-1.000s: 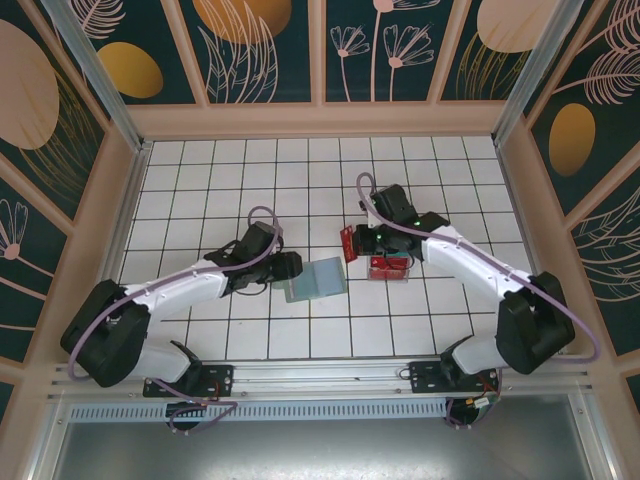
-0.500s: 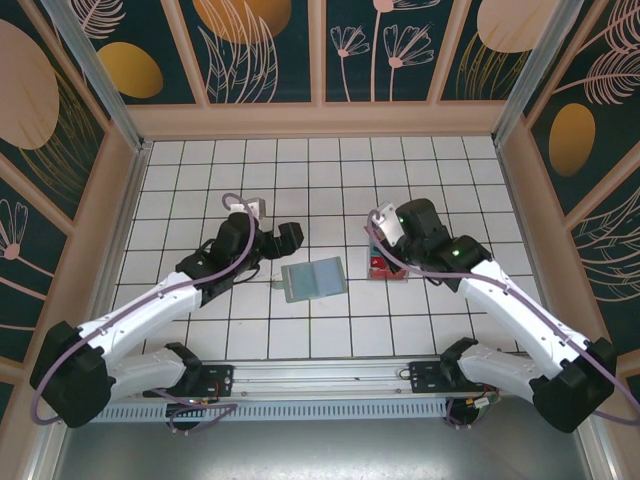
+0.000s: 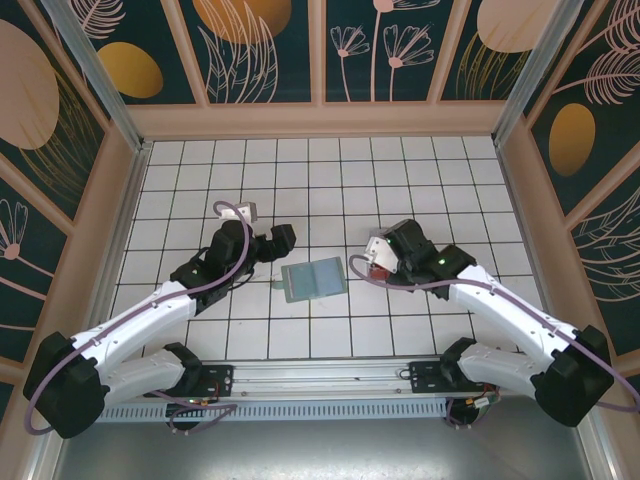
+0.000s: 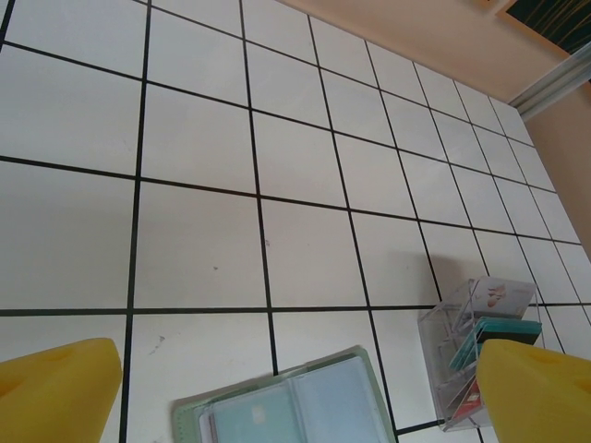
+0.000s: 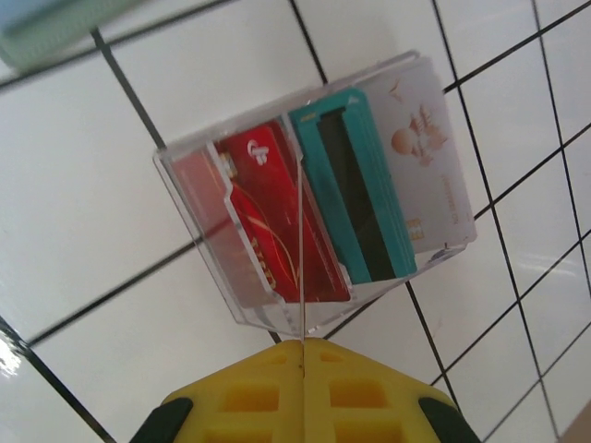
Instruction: Take the credit cards out of the card holder
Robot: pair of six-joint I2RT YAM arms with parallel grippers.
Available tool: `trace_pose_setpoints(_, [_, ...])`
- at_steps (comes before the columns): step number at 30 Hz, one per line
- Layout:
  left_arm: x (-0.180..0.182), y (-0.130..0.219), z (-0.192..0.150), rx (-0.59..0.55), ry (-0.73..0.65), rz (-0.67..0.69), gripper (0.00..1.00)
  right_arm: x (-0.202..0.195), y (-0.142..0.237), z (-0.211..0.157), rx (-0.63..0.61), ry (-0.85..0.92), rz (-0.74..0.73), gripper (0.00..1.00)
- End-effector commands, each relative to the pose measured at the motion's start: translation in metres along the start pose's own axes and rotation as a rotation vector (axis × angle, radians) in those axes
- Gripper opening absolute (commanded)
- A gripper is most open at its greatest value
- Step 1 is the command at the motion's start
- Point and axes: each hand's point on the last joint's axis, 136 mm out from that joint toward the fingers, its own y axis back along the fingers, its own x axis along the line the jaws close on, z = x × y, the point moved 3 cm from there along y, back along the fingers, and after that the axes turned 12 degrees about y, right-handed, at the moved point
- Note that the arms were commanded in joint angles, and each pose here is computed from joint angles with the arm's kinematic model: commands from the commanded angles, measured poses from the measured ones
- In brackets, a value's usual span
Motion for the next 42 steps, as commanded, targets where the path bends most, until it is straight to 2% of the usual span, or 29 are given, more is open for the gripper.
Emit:
trace_pose_setpoints(1, [-0.004,0.003,0.003,-0.019,-0.026,-0.013,0.99,0.006,-0.009,-0.007,0.047,0.131,-0.008,0.00])
trace_pose_setpoints(19, [0.000,0.002,0.001,0.001,-0.038,0.018,0.98,0.006,-0.025,0.008,0.041,0.248,-0.039,0.00])
trace_pose_setpoints(34, [0.004,0.004,-0.002,0.010,-0.038,0.029,0.99,0.017,-0.039,0.009,0.022,0.229,-0.019,0.00])
trace_pose_setpoints(35, [0.004,0.005,-0.002,0.011,-0.035,0.030,0.99,0.018,-0.039,0.008,0.023,0.227,-0.016,0.02])
trace_pose_setpoints(37, [0.005,0.005,-0.003,0.012,-0.035,0.029,0.98,0.015,-0.040,0.008,0.027,0.205,-0.040,0.17])
trace_pose_setpoints(39, [0.005,0.005,-0.002,0.010,-0.032,0.027,0.99,0.007,-0.040,0.010,0.028,0.176,-0.079,0.19])
trace_pose_setpoints(42, [0.005,0.006,-0.003,0.010,-0.031,0.026,0.98,-0.009,-0.040,0.009,0.048,0.110,-0.160,0.29])
